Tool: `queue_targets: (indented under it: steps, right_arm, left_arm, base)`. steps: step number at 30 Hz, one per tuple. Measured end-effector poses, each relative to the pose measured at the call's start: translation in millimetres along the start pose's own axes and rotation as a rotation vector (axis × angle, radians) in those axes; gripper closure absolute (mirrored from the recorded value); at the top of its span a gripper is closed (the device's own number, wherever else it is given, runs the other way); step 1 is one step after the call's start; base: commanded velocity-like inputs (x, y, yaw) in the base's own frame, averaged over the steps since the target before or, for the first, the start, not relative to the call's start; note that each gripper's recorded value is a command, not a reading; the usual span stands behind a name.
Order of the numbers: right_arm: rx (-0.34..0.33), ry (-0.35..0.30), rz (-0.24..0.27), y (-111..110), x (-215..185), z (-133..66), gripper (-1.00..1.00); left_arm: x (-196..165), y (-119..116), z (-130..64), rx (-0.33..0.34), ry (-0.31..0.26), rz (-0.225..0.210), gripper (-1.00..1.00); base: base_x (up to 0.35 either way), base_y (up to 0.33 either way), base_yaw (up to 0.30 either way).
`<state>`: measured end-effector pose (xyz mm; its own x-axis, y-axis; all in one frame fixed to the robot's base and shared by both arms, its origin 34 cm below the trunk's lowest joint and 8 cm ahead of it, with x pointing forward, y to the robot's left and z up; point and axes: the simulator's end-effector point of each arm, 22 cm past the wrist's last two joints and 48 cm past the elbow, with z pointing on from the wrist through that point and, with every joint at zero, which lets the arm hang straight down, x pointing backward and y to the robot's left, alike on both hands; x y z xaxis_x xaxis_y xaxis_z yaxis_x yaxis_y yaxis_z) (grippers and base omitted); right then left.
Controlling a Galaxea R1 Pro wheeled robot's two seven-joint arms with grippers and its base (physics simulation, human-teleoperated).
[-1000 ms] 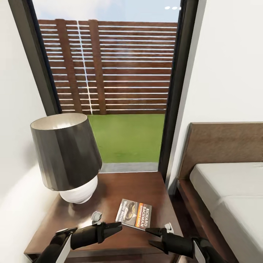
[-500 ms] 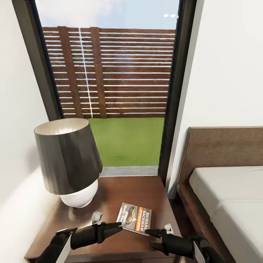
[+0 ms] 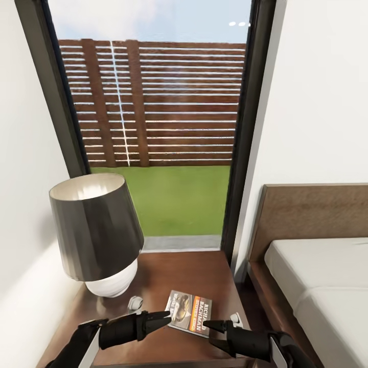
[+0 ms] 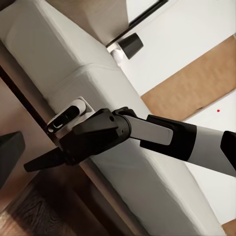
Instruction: In the bedroom, move the book from the bed onto either nightstand, and place the two sandals side by side next to the bed.
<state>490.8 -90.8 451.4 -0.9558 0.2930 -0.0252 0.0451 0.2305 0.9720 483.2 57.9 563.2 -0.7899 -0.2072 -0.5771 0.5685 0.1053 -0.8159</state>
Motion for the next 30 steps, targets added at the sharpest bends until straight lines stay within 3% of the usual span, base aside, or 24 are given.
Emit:
queue_targets:
  steps: [30]
  right_arm:
    - [0.0,0.0,0.002,64,-16,-10.9,-1.0]
  left_arm:
    - [-50,-45,5.6,0.001,0.0,-0.001,-1.0]
  base:
    - [0.0,0.0,0.0]
